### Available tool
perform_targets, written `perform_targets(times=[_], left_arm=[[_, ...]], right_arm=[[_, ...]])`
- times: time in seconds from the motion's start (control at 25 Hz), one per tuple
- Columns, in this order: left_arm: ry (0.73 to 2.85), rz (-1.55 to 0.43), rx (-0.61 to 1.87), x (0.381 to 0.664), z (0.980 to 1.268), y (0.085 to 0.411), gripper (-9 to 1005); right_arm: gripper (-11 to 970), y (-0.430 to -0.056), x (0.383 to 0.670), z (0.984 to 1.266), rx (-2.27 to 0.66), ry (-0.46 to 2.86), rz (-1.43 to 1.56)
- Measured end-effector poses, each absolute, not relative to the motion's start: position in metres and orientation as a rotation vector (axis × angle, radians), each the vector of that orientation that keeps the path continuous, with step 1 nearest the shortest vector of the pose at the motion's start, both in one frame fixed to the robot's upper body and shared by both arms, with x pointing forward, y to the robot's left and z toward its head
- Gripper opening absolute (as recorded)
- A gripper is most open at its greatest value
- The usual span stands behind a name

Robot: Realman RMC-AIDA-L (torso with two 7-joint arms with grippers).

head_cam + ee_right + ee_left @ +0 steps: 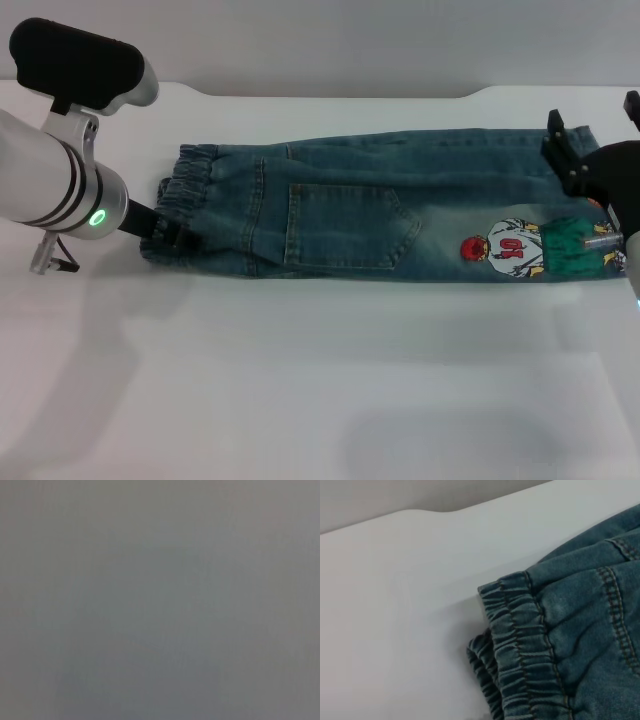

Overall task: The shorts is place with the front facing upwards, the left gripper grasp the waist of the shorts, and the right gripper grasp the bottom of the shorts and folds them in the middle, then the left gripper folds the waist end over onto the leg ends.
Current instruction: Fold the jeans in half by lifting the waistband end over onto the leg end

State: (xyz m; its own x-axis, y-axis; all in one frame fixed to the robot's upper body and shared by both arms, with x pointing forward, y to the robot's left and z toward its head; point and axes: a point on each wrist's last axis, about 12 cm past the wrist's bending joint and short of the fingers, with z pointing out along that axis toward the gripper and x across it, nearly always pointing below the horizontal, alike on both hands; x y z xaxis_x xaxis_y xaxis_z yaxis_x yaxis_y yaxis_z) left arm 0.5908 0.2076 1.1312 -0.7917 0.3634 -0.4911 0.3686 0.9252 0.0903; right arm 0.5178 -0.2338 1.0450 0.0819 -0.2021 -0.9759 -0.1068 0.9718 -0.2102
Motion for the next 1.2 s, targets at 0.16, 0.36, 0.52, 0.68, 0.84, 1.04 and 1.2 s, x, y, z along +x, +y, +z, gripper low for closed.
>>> perform_targets(times=[0.16,0.36,0.52,0.68,0.84,1.04,1.2], left_arm=[[2.565,-0.012,0.522,0.592,1.129,0.208,851],[2.565,-0.015,0.523,0.592,1.128,0.208,853],[2.567,-0.016,0.535,0.593,1.127,0.208,855],[2.588,-0.012,0.542,0.594,1.122,0.207,842],[2.592,-0.011,0.544,0.595,1.12,0.207,824],[2.595,-0.011,0.548,0.595,1.12,0.207,803],[2.589,-0.008,0.572,0.593,1.121,0.206,785]], right_arm=[[823,-0.234,0.517,1.045,-0.251,1.492,-0.07],[823,-0.233,0.515,1.047,-0.243,1.487,-0.065],[823,-0.233,0.514,1.047,-0.243,1.487,-0.068],[823,-0.232,0.513,1.046,-0.248,1.488,-0.064],[823,-0.231,0.513,1.046,-0.25,1.489,-0.063],[824,-0.231,0.511,1.048,-0.24,1.485,-0.058],[824,-0.231,0.509,1.049,-0.229,1.48,-0.055]])
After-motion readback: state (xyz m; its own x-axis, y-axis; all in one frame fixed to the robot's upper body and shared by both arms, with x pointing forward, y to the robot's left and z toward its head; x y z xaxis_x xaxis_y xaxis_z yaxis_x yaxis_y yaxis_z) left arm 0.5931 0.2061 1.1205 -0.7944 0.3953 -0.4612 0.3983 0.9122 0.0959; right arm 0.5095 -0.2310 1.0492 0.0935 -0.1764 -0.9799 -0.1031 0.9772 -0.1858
